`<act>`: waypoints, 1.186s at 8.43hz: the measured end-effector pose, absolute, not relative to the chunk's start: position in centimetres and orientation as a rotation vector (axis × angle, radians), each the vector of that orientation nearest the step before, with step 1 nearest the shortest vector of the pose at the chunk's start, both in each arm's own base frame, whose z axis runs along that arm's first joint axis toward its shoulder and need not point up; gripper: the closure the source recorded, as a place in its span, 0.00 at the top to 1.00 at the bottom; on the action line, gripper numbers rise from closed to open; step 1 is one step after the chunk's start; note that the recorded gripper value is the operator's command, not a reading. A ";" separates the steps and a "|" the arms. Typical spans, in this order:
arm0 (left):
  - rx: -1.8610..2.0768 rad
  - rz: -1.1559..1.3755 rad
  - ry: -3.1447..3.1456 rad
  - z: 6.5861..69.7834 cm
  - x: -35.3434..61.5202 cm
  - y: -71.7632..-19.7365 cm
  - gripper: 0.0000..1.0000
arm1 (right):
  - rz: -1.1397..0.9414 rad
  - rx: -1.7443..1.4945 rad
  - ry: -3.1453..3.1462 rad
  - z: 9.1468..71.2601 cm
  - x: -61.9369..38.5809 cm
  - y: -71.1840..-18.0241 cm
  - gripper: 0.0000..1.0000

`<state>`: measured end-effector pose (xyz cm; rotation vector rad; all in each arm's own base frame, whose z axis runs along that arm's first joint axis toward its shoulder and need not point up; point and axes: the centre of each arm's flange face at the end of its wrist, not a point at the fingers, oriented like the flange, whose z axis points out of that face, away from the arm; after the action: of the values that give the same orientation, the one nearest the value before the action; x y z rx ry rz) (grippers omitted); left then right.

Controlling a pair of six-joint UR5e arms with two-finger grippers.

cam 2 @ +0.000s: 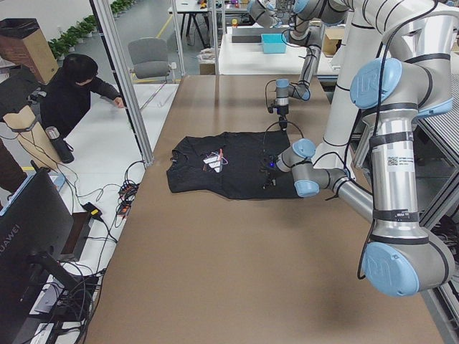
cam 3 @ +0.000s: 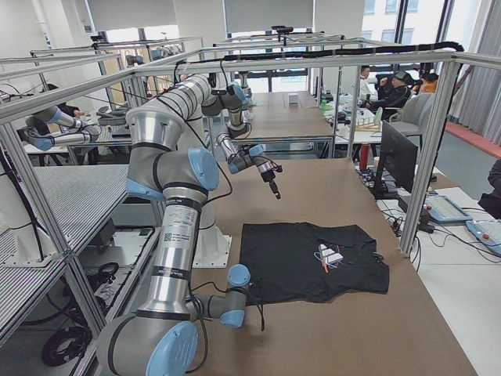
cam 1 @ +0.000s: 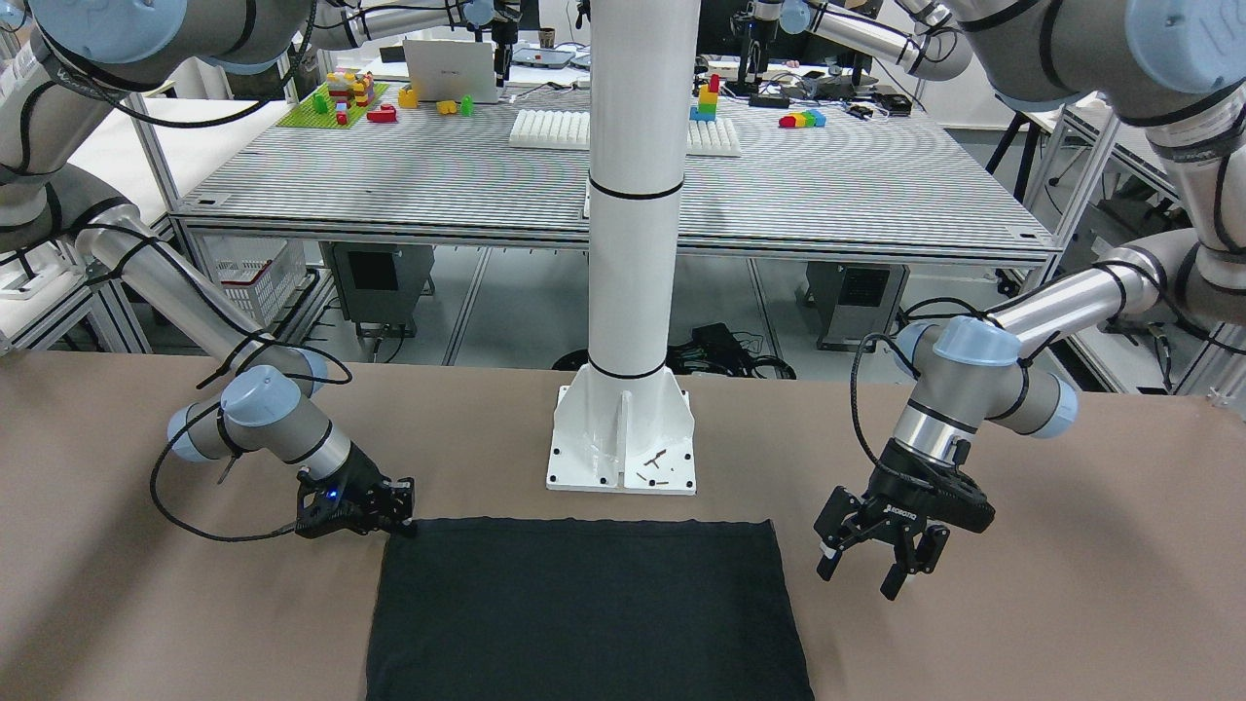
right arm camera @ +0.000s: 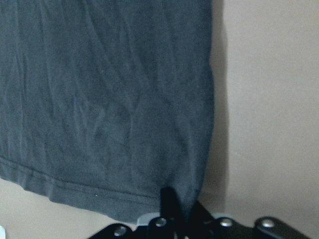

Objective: Fold clothes
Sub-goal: 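Grasp one hem corner with the right gripper while the left gripper lowers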

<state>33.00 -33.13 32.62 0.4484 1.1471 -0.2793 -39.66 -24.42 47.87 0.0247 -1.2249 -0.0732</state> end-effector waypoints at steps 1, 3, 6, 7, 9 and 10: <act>0.453 -0.283 1.145 32.6 33.0 -33.2 0.94 | -0.071 0.028 -1.226 47.8 -39.7 -24.5 0.00; 0.457 -0.285 1.144 32.6 33.0 -33.2 0.94 | -0.072 0.033 -1.239 47.1 -39.6 -24.5 0.00; 0.441 -0.257 1.171 31.8 34.5 -32.0 0.94 | -0.056 0.058 -1.276 45.5 -38.4 -26.0 0.00; 0.424 -0.255 1.192 31.1 35.6 -31.1 0.94 | -0.048 0.071 -1.298 45.1 -37.5 -26.9 0.00; 0.404 -0.253 1.198 30.4 38.6 -28.4 0.94 | -0.034 0.095 -1.338 44.4 -35.9 -28.3 0.00; 0.392 -0.249 1.172 31.1 39.5 -27.2 0.94 | -0.025 0.109 -1.348 44.2 -35.4 -28.9 0.00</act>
<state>39.54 -27.21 31.06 0.3921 1.1718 -0.2492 -35.40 -28.88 44.22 0.1086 -1.3485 -0.0250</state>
